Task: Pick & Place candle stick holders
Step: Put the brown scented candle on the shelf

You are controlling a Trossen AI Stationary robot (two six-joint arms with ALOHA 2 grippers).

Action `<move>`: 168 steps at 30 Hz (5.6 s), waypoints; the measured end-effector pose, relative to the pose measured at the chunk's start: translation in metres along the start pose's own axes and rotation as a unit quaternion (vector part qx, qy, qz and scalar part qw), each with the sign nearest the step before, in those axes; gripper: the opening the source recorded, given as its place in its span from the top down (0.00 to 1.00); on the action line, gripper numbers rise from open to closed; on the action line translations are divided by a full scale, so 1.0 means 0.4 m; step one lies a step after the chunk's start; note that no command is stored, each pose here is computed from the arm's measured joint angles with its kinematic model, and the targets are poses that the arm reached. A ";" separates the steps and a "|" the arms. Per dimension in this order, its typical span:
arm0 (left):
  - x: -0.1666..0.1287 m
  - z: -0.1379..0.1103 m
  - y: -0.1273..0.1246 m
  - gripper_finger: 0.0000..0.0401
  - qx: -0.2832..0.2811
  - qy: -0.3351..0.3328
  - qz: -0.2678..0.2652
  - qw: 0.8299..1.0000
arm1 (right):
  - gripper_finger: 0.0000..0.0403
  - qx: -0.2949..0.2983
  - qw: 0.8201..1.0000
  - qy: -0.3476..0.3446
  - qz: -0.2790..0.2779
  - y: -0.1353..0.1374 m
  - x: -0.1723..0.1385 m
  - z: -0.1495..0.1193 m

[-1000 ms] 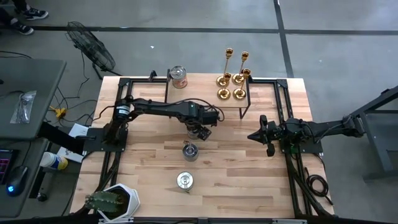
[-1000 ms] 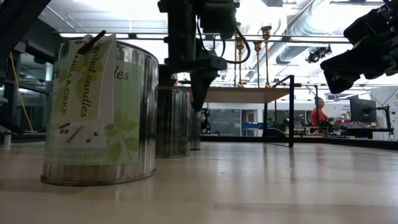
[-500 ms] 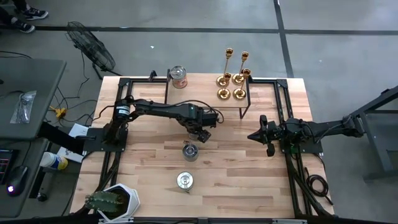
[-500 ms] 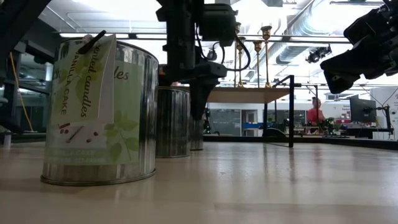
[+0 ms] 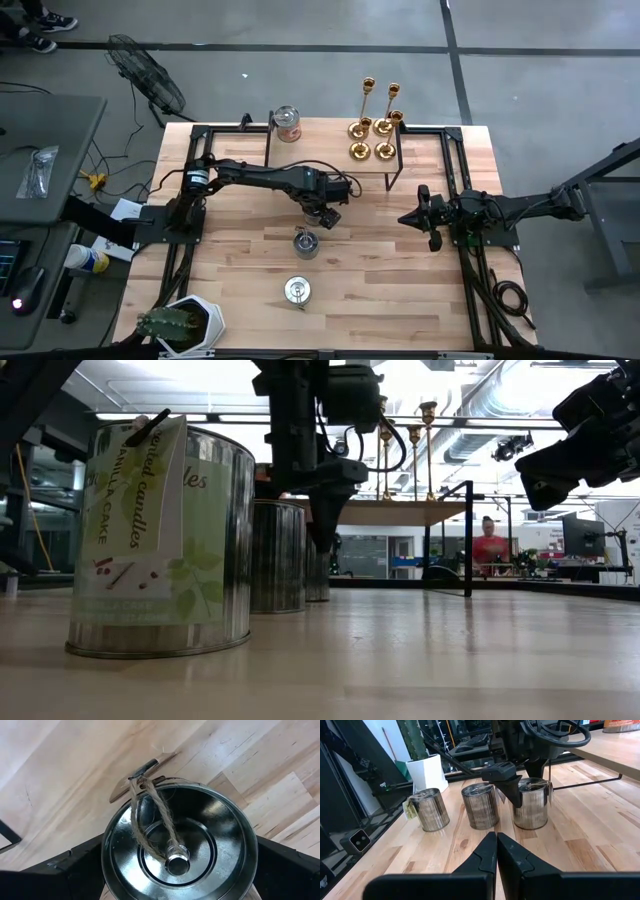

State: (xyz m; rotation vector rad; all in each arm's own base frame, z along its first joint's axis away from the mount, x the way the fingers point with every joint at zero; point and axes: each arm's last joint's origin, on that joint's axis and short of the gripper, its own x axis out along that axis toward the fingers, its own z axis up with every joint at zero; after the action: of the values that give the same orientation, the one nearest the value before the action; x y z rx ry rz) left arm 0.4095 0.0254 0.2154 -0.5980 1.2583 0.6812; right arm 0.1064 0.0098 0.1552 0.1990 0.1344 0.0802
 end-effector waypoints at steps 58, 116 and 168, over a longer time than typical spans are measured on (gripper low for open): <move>-0.392 0.001 0.087 0.12 -0.076 -0.074 -0.082 0.991 | 0.99 0.000 1.000 0.000 0.000 0.000 0.000 0.000; -0.354 0.240 0.292 0.12 -0.211 -0.232 0.008 0.949 | 0.99 0.000 1.000 0.000 0.000 0.000 0.000 0.000; -0.396 0.277 0.280 0.04 -0.150 -0.294 0.043 0.943 | 0.99 0.000 1.000 0.000 0.000 0.000 0.000 0.000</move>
State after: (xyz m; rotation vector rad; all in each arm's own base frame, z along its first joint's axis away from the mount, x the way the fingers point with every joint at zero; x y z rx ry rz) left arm 0.3711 0.1604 0.3893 -0.5310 0.6271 1.0456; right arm 0.1064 0.0098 0.1551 0.1991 0.1350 0.0806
